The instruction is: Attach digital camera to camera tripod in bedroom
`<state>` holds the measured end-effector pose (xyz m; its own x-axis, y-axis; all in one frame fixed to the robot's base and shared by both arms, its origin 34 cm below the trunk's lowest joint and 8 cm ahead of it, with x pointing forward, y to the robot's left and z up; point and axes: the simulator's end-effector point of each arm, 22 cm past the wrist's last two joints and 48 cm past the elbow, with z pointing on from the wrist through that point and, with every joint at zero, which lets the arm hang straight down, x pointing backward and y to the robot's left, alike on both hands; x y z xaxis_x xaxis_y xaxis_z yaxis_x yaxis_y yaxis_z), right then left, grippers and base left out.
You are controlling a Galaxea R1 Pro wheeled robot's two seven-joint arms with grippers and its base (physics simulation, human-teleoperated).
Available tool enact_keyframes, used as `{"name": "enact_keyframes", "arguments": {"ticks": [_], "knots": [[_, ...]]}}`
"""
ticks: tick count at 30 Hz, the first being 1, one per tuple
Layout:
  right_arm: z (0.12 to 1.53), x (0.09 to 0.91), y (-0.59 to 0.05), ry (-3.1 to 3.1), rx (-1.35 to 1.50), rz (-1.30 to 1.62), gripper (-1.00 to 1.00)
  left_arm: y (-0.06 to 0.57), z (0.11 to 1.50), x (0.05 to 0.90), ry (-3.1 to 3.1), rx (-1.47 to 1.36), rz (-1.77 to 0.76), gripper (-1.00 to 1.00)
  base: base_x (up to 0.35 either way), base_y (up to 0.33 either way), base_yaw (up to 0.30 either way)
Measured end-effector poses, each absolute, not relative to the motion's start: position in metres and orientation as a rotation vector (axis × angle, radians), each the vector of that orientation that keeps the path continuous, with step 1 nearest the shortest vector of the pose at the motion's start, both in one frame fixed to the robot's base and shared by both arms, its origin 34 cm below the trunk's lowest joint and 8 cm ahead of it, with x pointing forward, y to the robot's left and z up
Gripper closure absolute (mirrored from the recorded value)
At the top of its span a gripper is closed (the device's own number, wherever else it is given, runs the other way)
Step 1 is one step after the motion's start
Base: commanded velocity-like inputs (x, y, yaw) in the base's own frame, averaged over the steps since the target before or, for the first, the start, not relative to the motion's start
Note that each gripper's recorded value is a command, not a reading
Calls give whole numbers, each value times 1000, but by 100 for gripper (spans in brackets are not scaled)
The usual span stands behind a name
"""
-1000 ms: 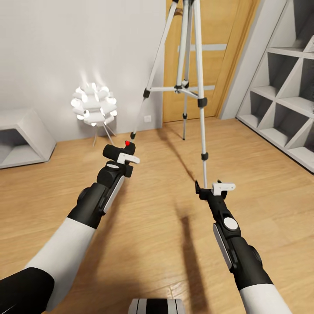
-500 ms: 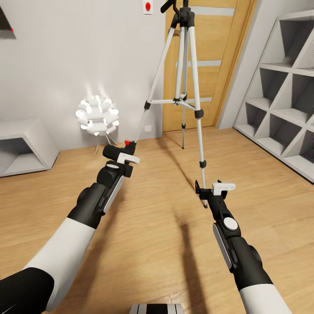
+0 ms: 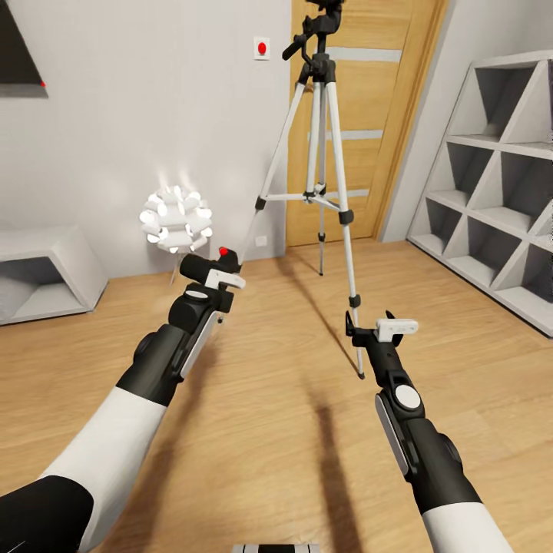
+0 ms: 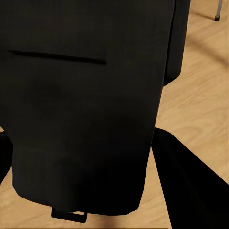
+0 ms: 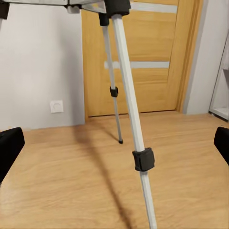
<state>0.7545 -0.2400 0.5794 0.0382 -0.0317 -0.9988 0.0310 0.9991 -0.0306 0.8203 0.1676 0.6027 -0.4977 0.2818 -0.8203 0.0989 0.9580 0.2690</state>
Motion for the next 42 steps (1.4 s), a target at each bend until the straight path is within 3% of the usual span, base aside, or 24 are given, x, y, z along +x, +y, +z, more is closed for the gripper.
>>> {"name": "enact_keyframes", "arguments": {"ticks": [17, 42], "knots": [[643, 742, -239, 1417, 3, -43, -100, 227, 622, 799, 2054, 245, 325, 100, 0, 0, 0], [675, 696, -240, 1366, 6, -42, -100, 249, 621, 756, 1846, 201, 236, 100, 0, 0, 0]]}}
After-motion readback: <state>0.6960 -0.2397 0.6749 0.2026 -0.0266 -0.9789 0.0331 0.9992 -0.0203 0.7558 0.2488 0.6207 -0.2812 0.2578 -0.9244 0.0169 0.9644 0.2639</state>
